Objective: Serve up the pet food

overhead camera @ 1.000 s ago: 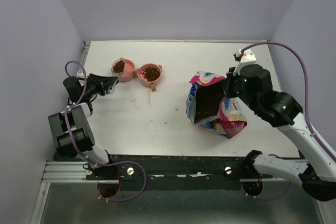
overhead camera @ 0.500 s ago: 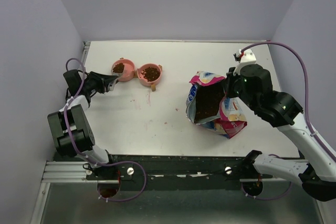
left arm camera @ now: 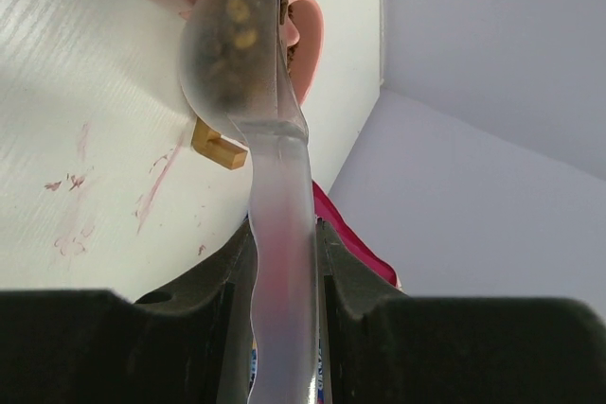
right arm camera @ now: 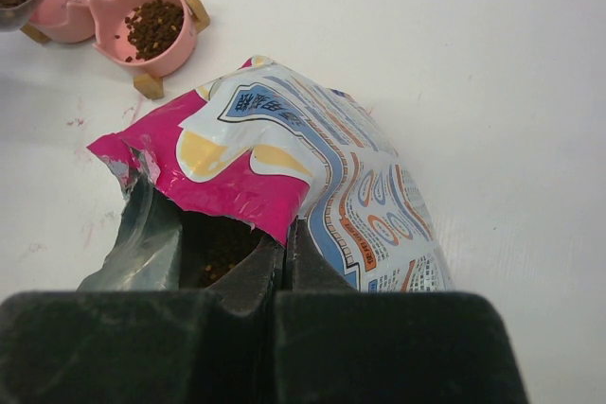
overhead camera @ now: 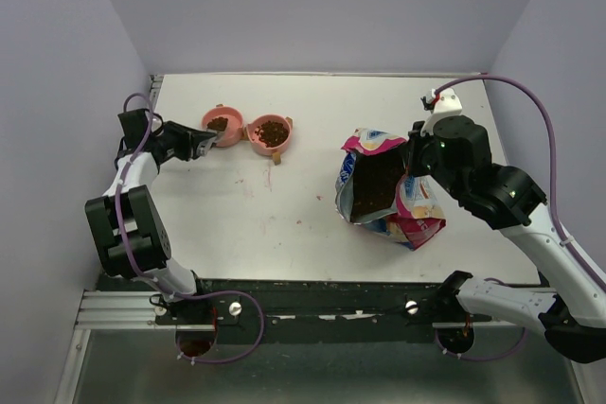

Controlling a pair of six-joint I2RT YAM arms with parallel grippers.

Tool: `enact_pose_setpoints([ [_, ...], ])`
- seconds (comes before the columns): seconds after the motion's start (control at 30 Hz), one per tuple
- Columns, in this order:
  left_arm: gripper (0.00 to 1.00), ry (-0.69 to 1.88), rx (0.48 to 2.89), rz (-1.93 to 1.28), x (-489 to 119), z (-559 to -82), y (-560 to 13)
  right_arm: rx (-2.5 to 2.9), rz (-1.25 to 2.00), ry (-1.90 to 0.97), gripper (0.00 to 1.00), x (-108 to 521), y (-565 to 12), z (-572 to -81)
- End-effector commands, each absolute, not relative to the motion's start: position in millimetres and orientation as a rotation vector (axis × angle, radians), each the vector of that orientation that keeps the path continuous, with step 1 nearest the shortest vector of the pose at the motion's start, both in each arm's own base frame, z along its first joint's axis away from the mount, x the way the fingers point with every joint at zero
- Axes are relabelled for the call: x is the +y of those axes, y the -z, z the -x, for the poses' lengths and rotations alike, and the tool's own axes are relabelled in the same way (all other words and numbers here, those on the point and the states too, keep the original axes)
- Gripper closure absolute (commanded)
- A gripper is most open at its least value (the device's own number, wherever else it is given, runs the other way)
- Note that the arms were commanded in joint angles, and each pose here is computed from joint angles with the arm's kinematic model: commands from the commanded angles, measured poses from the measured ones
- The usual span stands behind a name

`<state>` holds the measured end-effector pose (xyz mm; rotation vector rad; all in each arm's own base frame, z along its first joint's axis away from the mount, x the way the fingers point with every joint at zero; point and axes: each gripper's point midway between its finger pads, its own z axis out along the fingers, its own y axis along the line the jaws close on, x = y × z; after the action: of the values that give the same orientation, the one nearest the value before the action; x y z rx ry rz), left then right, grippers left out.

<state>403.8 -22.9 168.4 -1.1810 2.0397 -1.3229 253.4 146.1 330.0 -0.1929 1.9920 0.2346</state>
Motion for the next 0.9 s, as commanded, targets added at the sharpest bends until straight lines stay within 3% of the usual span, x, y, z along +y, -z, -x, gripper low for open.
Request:
enact_pose_setpoints([
  [0.0,1.0,1.186,2.12,1.317,-16.4,-400.4,-152.7,1.781,0.097,-0.338,1.0,142.8,-394.5,-254.8],
  [0.47,1.0,0.966,2.281,1.427,-20.5,-403.4,-149.2,1.771,0.078,-0.33,1.0,137.6,-396.3,-253.0],
  [0.87,1.0,0.587,2.445,1.527,-13.4,-395.4,-144.1,1.773,0.072,-0.326,1.0,134.5,-394.9,-250.8],
])
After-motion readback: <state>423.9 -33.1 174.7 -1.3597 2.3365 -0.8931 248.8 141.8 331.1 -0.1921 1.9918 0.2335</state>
